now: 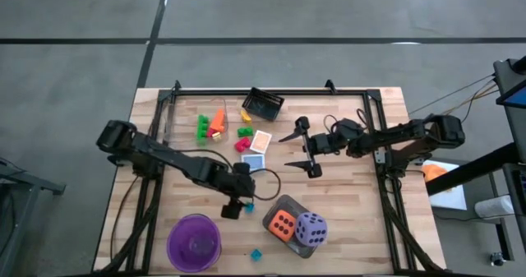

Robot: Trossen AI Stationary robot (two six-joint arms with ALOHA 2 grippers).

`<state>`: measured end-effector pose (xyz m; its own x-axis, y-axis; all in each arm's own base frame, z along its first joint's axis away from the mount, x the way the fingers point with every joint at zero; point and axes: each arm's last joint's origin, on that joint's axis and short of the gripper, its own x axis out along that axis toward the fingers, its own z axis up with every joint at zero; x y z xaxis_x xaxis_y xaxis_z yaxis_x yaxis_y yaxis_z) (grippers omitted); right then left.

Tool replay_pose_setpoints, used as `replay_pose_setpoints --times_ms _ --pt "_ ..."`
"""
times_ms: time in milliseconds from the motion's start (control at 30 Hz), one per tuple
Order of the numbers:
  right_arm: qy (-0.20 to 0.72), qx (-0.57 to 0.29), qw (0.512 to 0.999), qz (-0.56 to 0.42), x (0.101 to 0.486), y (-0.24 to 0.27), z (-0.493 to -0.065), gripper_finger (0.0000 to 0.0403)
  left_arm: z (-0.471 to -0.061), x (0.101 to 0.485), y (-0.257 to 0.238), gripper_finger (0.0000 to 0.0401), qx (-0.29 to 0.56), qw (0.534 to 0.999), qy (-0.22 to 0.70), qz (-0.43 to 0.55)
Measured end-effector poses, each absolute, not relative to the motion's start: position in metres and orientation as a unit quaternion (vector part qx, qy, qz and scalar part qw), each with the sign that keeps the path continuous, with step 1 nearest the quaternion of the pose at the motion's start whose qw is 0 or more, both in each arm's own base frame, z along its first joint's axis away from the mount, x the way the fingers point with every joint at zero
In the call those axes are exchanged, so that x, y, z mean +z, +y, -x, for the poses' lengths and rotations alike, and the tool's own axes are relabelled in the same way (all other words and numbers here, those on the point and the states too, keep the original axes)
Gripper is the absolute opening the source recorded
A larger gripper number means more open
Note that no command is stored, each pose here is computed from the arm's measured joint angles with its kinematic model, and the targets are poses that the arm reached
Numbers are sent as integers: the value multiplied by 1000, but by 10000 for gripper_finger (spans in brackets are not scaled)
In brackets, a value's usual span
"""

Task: Pick & Place Toys
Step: Put the top blue game piece into the transparent bin

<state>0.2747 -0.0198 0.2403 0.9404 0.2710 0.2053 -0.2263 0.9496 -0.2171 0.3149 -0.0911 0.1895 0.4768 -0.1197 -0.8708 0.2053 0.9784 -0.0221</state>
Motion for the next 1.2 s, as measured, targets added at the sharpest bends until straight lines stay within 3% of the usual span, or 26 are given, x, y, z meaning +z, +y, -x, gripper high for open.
replay_pose_setpoints --times_ms 333,967,1200 --pt "-160 96 977 105 245 -17 -233 339 -327 165 -104 301 -131 846 517 -18" --pt "-153 85 979 101 239 -18 -238 339 -332 136 -105 298 -75 836 542 -25" --pt "-155 85 979 102 240 -18 -237 339 -332 136 -105 222 -70 838 541 -29"
